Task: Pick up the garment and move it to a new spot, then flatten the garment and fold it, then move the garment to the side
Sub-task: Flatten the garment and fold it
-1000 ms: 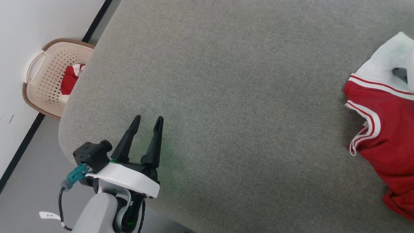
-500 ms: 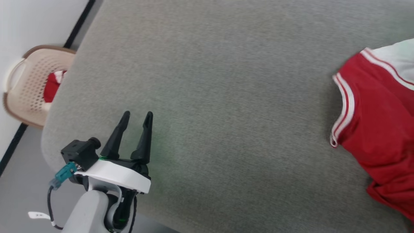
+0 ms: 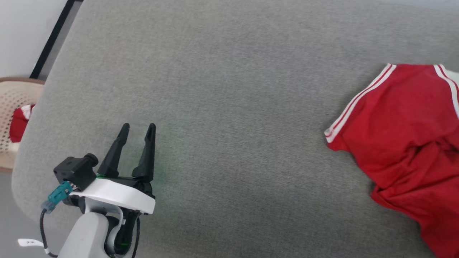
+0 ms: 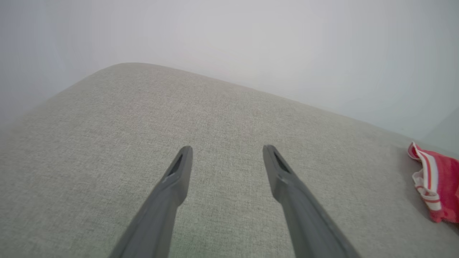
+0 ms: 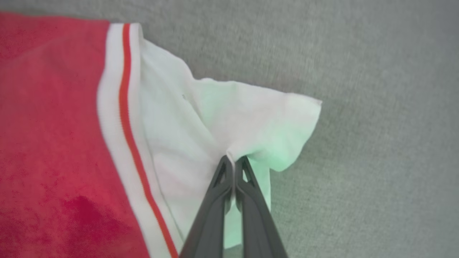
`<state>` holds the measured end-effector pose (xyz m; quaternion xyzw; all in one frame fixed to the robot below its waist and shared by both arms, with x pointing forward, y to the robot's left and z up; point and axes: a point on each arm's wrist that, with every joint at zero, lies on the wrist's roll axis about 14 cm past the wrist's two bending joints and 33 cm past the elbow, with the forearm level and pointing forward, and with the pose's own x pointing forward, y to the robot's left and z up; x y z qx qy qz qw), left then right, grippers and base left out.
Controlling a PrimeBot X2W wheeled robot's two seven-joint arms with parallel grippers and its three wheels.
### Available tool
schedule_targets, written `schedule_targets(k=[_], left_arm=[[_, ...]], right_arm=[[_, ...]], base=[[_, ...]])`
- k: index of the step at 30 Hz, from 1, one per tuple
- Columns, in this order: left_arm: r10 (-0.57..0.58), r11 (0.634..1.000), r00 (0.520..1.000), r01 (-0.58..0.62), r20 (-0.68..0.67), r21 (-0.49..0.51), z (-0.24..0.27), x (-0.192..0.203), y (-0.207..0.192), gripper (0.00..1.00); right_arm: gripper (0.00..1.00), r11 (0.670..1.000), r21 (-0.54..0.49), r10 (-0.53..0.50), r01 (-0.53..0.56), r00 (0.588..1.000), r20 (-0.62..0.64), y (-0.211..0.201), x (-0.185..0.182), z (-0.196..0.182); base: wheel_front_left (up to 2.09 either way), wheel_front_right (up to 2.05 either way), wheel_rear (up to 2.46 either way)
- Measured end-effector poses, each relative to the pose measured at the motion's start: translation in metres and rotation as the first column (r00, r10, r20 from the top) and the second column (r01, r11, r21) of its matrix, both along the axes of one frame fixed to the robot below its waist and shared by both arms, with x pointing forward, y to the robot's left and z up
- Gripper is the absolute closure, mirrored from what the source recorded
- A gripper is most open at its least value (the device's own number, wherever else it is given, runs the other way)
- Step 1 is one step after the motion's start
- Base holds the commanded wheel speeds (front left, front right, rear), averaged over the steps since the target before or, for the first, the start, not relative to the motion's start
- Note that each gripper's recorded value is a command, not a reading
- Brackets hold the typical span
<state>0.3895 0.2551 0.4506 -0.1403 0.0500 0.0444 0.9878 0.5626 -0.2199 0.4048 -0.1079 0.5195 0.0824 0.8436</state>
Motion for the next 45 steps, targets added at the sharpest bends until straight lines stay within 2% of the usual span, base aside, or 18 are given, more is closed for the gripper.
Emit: schedule_targets(k=[5, 10, 11, 12, 13, 14, 22, 29, 35, 39, 45], left_arm=[[-0.019, 1.000, 1.000, 0.019, 0.011, 0.000, 0.003, 0.003, -0.004, 0.00], [-0.037, 0.999, 0.999, 0.037, 0.010, 0.001, 0.003, 0.004, -0.009, 0.00], [-0.045, 0.999, 0.999, 0.045, 0.009, 0.000, 0.003, 0.004, -0.010, 0.00], [-0.053, 0.999, 0.999, 0.053, 0.008, -0.001, 0.003, 0.004, -0.012, 0.00], [-0.060, 0.998, 0.998, 0.060, 0.008, -0.003, 0.003, 0.004, -0.013, 0.00], [-0.069, 0.998, 0.998, 0.069, 0.010, -0.003, 0.004, 0.005, -0.014, 0.00], [-0.173, 0.985, 0.985, 0.173, 0.021, 0.009, 0.016, 0.012, -0.029, 0.00], [-0.326, 0.945, 0.945, 0.326, 0.012, 0.020, 0.038, 0.030, -0.057, 0.00], [-0.474, 0.880, 0.880, 0.475, -0.026, 0.028, 0.056, 0.045, -0.091, 0.00], [-0.562, 0.823, 0.824, 0.565, -0.067, 0.049, 0.063, 0.055, -0.112, 0.00], [-0.675, 0.720, 0.723, 0.689, -0.150, 0.083, 0.066, 0.067, -0.149, 0.00]], right_arm=[[1.00, 0.999, 0.005, -0.046, 0.047, 0.998, -0.046, -0.019, -0.028, -0.007], [1.00, 0.996, 0.052, -0.076, 0.078, 0.997, -0.032, -0.017, -0.040, -0.014], [0.93, 0.995, 0.062, -0.081, 0.082, 0.996, -0.023, -0.015, -0.041, -0.014], [0.56, 0.994, 0.072, -0.083, 0.084, 0.997, -0.005, -0.014, -0.040, -0.014], [0.03, 0.994, 0.075, -0.083, 0.082, 0.997, 0.008, -0.012, -0.040, -0.014], [0.00, 0.993, 0.085, -0.087, 0.086, 0.996, 0.016, -0.010, -0.041, -0.014], [0.00, 0.987, 0.141, -0.096, 0.074, 0.984, 0.152, -0.001, -0.038, 0.012], [0.00, 0.976, 0.214, -0.111, 0.037, 0.932, 0.346, 0.008, -0.041, 0.052], [0.00, 0.969, 0.245, -0.119, -0.024, 0.824, 0.553, 0.010, -0.050, 0.095], [0.00, 0.969, 0.238, -0.119, -0.060, 0.733, 0.670, 0.009, -0.059, 0.119], [0.00, 0.972, 0.213, -0.116, -0.098, 0.588, 0.800, 0.009, -0.077, 0.145]], base=[[0.00, 0.00, 0.00], [0.00, 0.00, 0.00], [0.00, 0.00, 0.00], [0.00, 0.00, 0.00], [0.00, 0.00, 0.00], [0.00, 0.00, 0.00], [0.00, 0.00, 0.00], [0.00, 0.00, 0.00], [0.00, 0.00, 0.00], [0.00, 0.00, 0.00], [0.00, 0.00, 0.00]])
